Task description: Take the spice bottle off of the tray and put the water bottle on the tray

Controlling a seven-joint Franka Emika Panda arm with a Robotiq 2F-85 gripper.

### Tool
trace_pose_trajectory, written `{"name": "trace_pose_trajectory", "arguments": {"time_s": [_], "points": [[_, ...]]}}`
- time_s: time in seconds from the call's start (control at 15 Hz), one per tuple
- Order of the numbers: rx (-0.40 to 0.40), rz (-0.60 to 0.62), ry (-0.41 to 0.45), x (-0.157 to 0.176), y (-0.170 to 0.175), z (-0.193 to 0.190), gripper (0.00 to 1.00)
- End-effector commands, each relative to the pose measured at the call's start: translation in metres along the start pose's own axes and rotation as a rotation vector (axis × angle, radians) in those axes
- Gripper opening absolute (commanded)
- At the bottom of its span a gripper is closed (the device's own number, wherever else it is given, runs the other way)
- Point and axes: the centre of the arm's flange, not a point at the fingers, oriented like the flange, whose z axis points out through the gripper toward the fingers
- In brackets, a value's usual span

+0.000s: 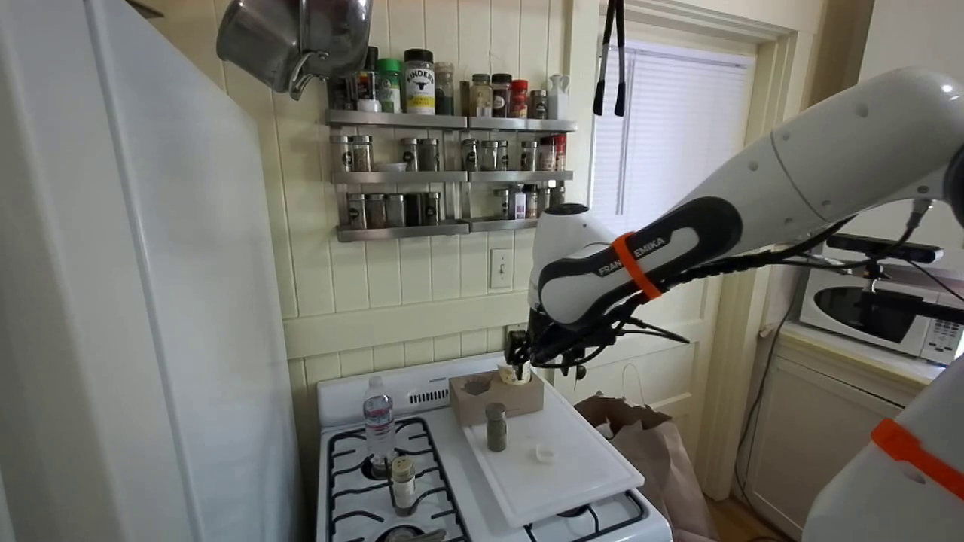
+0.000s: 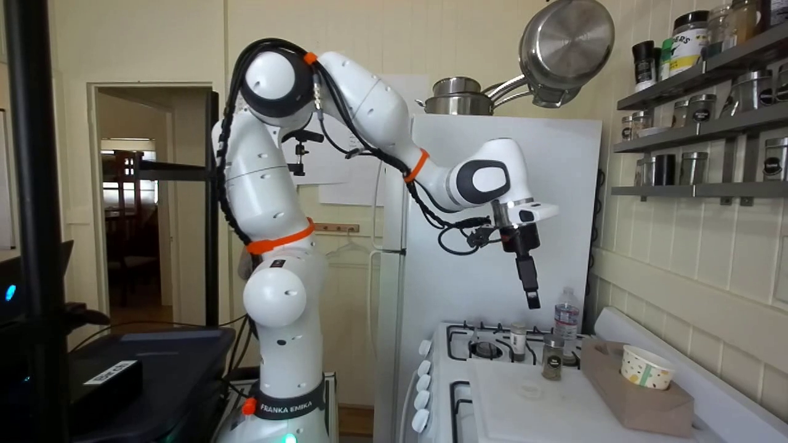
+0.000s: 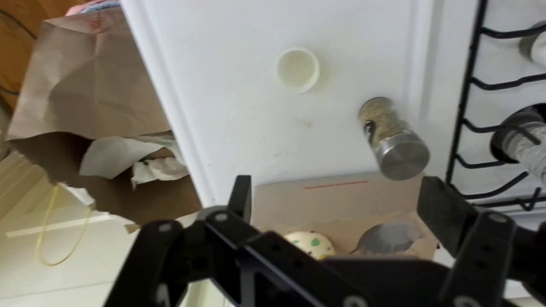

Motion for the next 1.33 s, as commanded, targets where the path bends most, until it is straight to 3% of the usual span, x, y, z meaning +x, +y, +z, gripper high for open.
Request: {"name": "trace_pose_trajectory", "arguments": {"time_s": [0.0,0.07,0.13,0.27,0.33,0.73,1.27], "points": [[0.032,-0.002,-0.037,0.012,-0.054,0.044,1.0],[-0.005,-0.009,-0.048,0.011,-0.057,0.044,1.0],[0.019,-0.021,-0.032,-0.002,-0.04,0.034,1.0],[0.014,-0.022,-0.049,0.002,-0.049,0.045,1.0],[0.072,-0.05,-0.045,0.004,-0.05,0.05,1.0],[0.154,-0.013,-0.033,0.021,-0.065,0.09,1.0],[0.151,0.014,-0.111,0.041,-0.059,0.128,1.0]]}}
